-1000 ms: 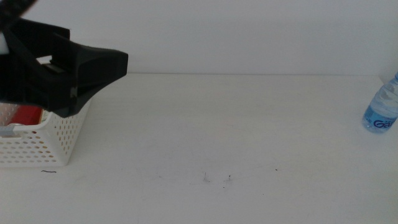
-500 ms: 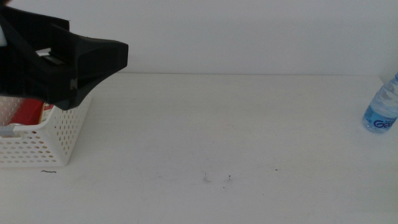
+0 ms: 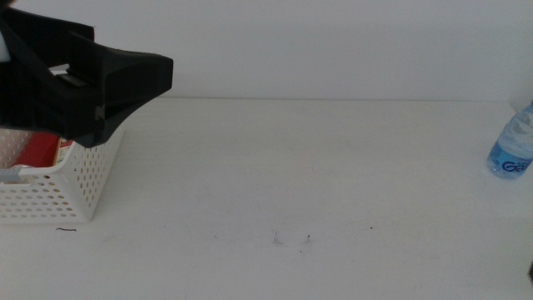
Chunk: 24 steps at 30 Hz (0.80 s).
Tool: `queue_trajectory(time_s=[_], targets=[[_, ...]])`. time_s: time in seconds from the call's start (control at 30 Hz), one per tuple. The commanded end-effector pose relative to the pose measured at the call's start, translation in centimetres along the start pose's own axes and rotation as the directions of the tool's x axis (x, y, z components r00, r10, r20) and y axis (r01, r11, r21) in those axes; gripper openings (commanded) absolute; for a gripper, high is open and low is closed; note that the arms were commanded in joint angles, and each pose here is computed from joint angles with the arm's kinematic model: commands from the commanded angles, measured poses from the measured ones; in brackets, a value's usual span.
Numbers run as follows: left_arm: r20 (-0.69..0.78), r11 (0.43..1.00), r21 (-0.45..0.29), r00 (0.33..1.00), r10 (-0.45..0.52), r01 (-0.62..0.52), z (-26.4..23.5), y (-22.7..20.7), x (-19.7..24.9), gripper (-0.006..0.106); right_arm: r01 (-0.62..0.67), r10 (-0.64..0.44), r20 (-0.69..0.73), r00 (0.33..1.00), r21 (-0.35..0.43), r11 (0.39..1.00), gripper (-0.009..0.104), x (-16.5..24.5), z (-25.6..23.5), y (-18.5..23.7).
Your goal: Use arms to grab the bottles and put them into the dustbin to the left of the table.
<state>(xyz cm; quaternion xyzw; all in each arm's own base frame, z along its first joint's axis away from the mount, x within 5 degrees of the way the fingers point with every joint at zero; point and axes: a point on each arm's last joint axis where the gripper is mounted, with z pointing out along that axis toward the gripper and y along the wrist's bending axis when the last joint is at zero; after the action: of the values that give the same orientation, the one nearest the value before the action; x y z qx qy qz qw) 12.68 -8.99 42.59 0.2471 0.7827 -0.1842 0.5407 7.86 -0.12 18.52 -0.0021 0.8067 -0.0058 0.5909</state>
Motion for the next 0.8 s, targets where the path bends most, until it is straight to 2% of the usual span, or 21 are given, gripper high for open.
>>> queue_trajectory(time_s=[0.0, 0.13, 0.2, 0.27, 0.37, 0.5, 0.57, 0.63, 0.77], targets=[[0.019, 1.0, 0.001, 1.0, -0.008, 0.007, -0.2, 0.0, -0.2, 0.094, 0.109, -0.11, -0.056, 0.992, -0.032, 0.994, 0.092, 0.3, 0.9, 0.3], [0.019, 1.0, 0.001, 1.0, -0.008, 0.007, -0.2, 0.0, -0.2, 0.094, 0.182, -0.199, -0.076, 0.977, -0.185, 0.966, 0.092, 0.4, 2.4, 1.7], [0.019, 1.0, 0.001, 1.0, -0.008, 0.007, -0.2, 0.0, -0.2, 0.094, 0.124, -0.153, -0.138, 0.979, -0.2, 0.972, 0.092, 0.9, 3.0, 1.8], [0.019, 1.0, 0.001, 1.0, -0.008, 0.007, -0.2, 0.0, -0.2, 0.094, 0.038, -0.071, -0.175, 0.982, -0.183, 0.982, 0.092, 1.1, 3.7, 1.8], [0.019, 1.0, 0.001, 1.0, -0.008, 0.007, -0.2, 0.0, -0.2, 0.094, 0.012, -0.027, -0.098, 0.995, -0.149, 0.989, 0.092, 0.4, 4.6, 1.6], [0.019, 1.0, 0.001, 1.0, -0.008, 0.007, -0.2, 0.0, -0.2, 0.094, -0.158, 0.159, -0.03, 0.987, 0.029, 0.987, 0.092, 0.0, 5.9, 0.2], [0.019, 1.0, 0.001, 1.0, -0.008, 0.007, -0.2, 0.0, -0.2, 0.094, -0.192, 0.196, -0.018, 0.98, 0.118, 0.974, 0.092, 0.2, 6.3, -0.6], [0.019, 1.0, 0.001, 1.0, -0.008, 0.007, -0.2, 0.0, -0.2, 0.094, -0.194, 0.193, 0.02, 0.981, 0.17, 0.966, 0.092, 0.1, 6.7, -1.1], [0.019, 1.0, 0.001, 1.0, -0.008, 0.007, -0.2, 0.0, -0.2, 0.094, -0.192, 0.178, 0.094, 0.979, 0.172, 0.966, 0.092, -0.3, 7.1, -1.2]])
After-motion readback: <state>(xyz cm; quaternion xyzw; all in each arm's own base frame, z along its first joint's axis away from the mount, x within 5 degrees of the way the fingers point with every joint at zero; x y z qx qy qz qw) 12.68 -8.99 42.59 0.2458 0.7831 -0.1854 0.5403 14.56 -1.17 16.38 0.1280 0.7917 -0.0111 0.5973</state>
